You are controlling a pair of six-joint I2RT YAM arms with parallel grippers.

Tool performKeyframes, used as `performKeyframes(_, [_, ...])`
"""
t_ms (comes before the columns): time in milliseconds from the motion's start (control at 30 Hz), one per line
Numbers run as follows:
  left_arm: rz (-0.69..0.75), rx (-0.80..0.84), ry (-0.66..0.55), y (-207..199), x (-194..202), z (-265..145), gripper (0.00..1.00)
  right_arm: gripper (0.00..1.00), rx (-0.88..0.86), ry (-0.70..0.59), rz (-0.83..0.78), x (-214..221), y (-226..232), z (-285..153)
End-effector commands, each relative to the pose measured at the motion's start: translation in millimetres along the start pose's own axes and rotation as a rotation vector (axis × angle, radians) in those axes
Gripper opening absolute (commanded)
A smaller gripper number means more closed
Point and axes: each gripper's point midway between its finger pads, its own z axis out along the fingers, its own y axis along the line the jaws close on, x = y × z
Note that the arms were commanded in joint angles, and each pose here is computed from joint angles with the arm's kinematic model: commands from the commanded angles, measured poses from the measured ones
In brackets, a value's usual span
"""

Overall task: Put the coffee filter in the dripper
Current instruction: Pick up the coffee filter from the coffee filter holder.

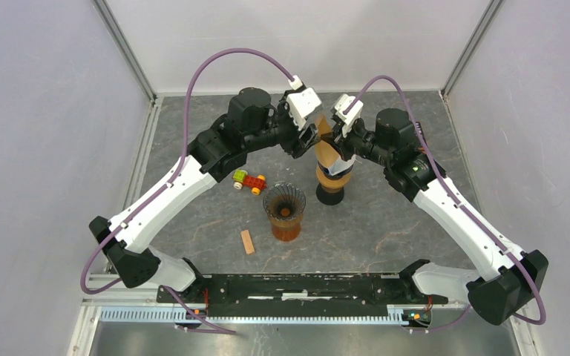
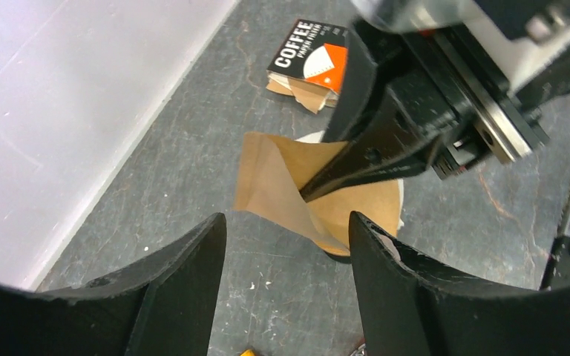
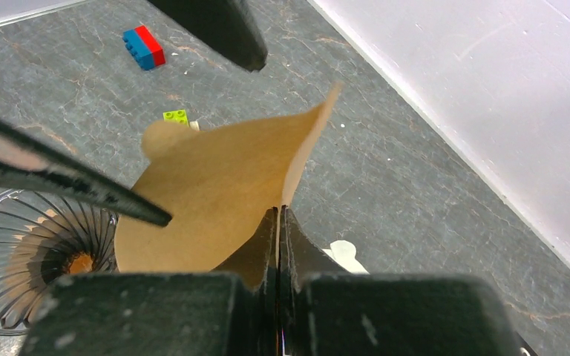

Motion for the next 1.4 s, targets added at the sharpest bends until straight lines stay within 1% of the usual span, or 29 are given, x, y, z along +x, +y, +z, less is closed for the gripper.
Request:
performKeyframes(0, [-0.076, -0.086, -0.095, 15, -32, 1, 0.69, 0.0, 0.013, -0.043, -0.004, -13, -1, 1])
performKeyframes(233, [-0.183, -0.062, -0.115, 9, -37, 5, 0.7, 0.0, 0.028, -0.036, -0.002, -11, -2, 1])
performKeyframes(333, [-0.242, -0.052, -0.125, 5, -38, 5, 0.7, 0.0, 0.052, -0.028, 0.001, -10, -7, 1])
performKeyframes(367, [-0.287, -0.045, -0.133, 2, -40, 4, 0.7, 0.0, 0.062, -0.026, 0.002, -10, -8, 1])
performKeyframes(500, [-0.316, -0.015, -0.141, -4, -44, 0, 0.7, 0.0, 0.088, -0.015, 0.006, -10, -13, 0])
performKeyframes(700, [-0.326, -0.08, -0.127, 8, -38, 7, 0.7, 0.0, 0.079, -0.014, 0.014, -8, -12, 2])
performKeyframes(833, [-0.371, -0.107, -0.122, 11, -33, 13, 0.7, 0.0, 0.08, -0.012, 0.019, -7, -12, 4])
performKeyframes(1033, [-0.392, -0.141, -0.11, 16, -29, 18, 0.69, 0.0, 0.081, -0.011, 0.021, -7, -12, 4])
performKeyframes(1233, [-0.398, -0.206, -0.061, 23, -12, 19, 0.68, 0.0, 0.11, -0.008, 0.019, -7, -17, 2])
performKeyframes(1300, [-0.432, -0.25, -0.042, 28, -5, 18, 0.68, 0.0, 0.145, 0.008, 0.016, -4, -23, 1])
performKeyframes(1367, [-0.451, -0.254, -0.041, 29, -5, 19, 0.68, 0.0, 0.153, 0.012, 0.012, -3, -25, 2])
